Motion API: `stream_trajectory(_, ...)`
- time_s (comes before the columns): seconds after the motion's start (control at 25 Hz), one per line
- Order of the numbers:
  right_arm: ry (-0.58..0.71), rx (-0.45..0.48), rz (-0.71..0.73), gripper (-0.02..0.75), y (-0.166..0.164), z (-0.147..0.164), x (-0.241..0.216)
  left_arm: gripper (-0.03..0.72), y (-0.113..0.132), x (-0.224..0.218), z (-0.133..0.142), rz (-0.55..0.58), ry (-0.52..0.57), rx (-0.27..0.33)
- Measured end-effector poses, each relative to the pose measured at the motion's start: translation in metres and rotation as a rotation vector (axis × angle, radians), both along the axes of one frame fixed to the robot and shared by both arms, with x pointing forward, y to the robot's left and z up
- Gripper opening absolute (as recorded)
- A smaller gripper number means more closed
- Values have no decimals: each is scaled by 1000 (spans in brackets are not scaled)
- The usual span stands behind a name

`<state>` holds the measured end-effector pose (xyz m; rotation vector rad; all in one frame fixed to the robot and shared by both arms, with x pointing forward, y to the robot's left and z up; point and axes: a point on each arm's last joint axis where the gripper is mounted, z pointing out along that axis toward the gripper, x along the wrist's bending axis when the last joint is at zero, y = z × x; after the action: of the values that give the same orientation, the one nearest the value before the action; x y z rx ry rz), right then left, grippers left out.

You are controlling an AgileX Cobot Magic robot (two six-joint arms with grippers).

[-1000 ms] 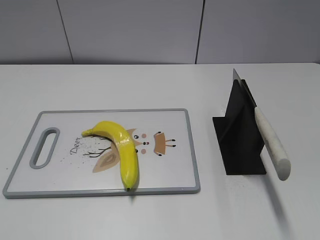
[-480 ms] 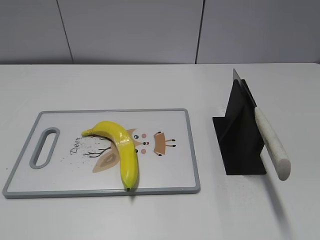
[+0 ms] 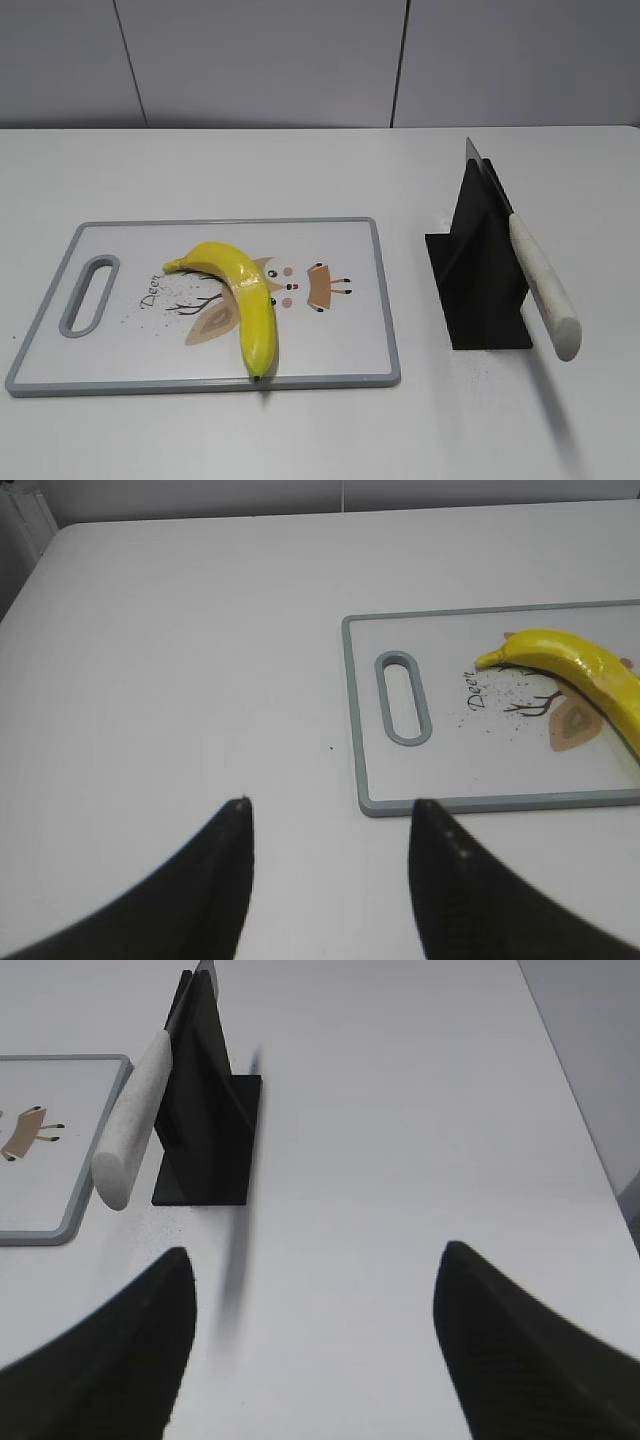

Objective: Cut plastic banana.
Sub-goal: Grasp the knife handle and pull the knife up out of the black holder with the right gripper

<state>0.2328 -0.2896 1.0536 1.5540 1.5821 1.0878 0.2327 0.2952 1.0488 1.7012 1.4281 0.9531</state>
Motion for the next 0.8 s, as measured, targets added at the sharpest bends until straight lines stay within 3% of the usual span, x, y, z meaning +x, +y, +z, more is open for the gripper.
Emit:
stream_trajectory(0.44, 14, -1, -1, 588, 0, 0, 2, 488, 0, 0, 0, 0, -1, 0)
stream_trajectory(0.8, 274, 20, 5, 588, 2, 24, 55, 480, 0, 0, 0, 0, -1, 0)
